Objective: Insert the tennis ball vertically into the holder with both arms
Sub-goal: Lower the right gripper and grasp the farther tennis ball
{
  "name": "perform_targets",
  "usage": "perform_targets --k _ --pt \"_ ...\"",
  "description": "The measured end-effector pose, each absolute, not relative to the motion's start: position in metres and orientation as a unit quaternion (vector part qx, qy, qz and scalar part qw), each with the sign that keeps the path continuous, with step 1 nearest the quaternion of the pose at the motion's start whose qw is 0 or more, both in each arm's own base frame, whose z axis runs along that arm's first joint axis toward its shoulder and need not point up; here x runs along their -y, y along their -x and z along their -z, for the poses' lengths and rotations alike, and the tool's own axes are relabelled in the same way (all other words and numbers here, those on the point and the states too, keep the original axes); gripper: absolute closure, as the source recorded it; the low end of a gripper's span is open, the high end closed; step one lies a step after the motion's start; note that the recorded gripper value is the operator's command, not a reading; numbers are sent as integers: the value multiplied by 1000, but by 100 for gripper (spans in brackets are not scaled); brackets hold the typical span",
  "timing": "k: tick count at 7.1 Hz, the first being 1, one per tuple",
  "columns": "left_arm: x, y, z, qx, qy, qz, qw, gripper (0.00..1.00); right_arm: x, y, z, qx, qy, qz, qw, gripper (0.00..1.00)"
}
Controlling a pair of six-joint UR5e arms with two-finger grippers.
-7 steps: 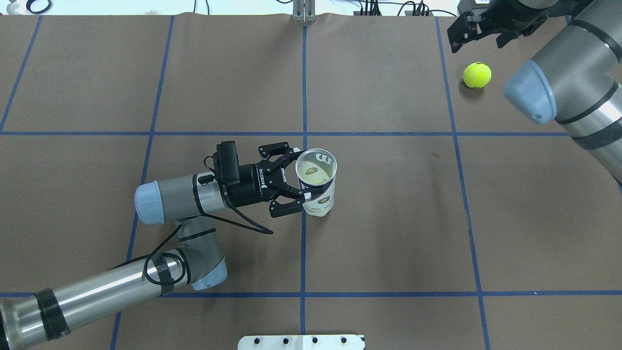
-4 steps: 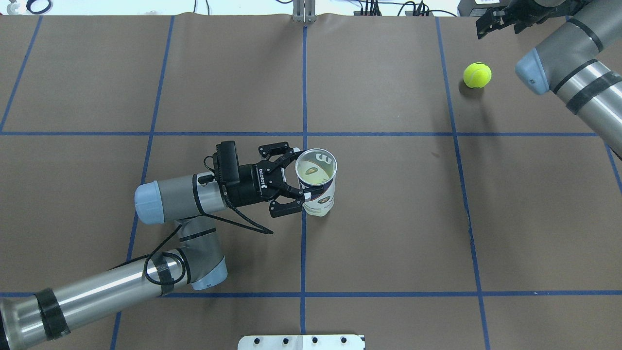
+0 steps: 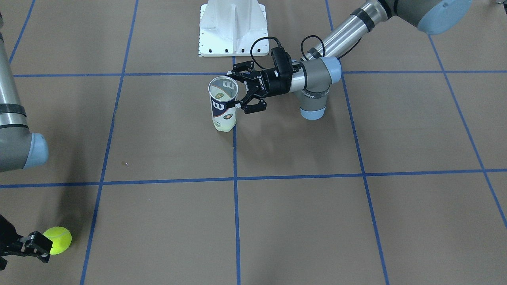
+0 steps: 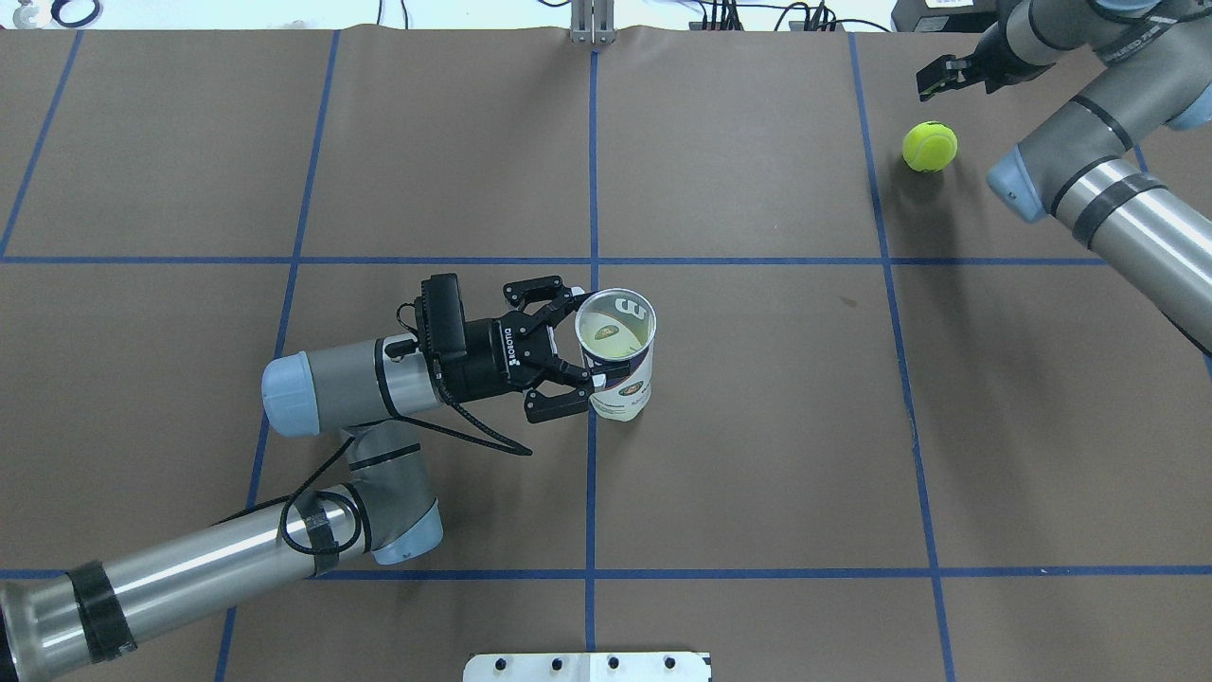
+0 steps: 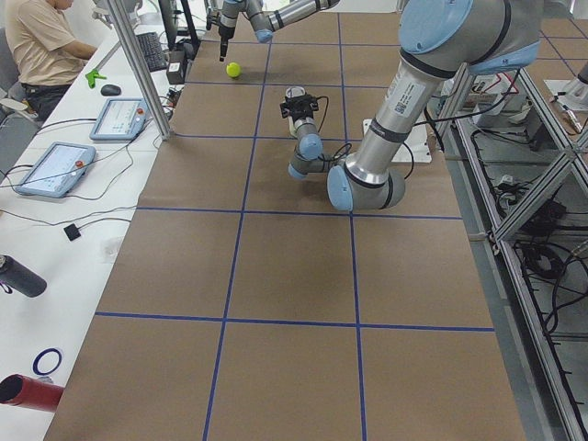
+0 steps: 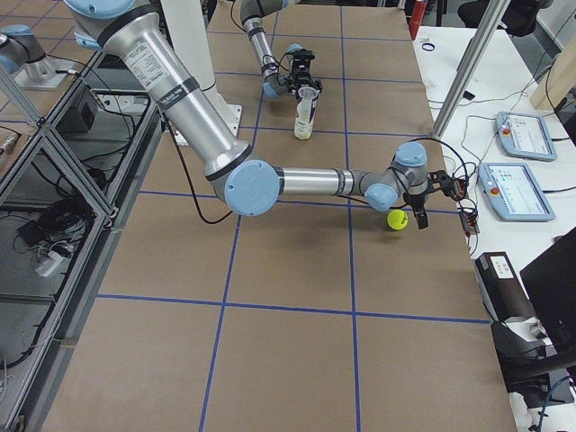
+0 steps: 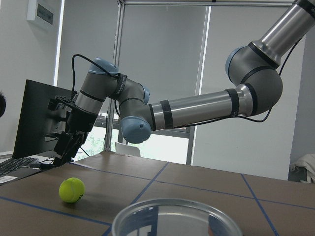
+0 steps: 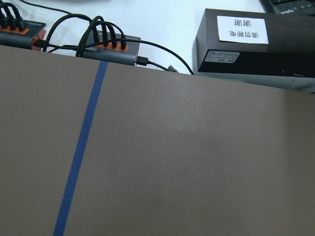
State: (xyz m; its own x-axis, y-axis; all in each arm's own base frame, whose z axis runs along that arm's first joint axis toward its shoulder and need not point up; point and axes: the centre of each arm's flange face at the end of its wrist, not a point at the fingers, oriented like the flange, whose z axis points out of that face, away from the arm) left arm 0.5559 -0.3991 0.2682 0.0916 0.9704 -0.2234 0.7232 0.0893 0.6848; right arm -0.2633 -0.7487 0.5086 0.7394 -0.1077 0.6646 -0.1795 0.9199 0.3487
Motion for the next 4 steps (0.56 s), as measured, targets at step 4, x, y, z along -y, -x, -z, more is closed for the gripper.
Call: perform_targets --k 4 --pt "399 -556 -268 -650 -651 -177 349 18 712 288 -535 361 -202 -24 910 1"
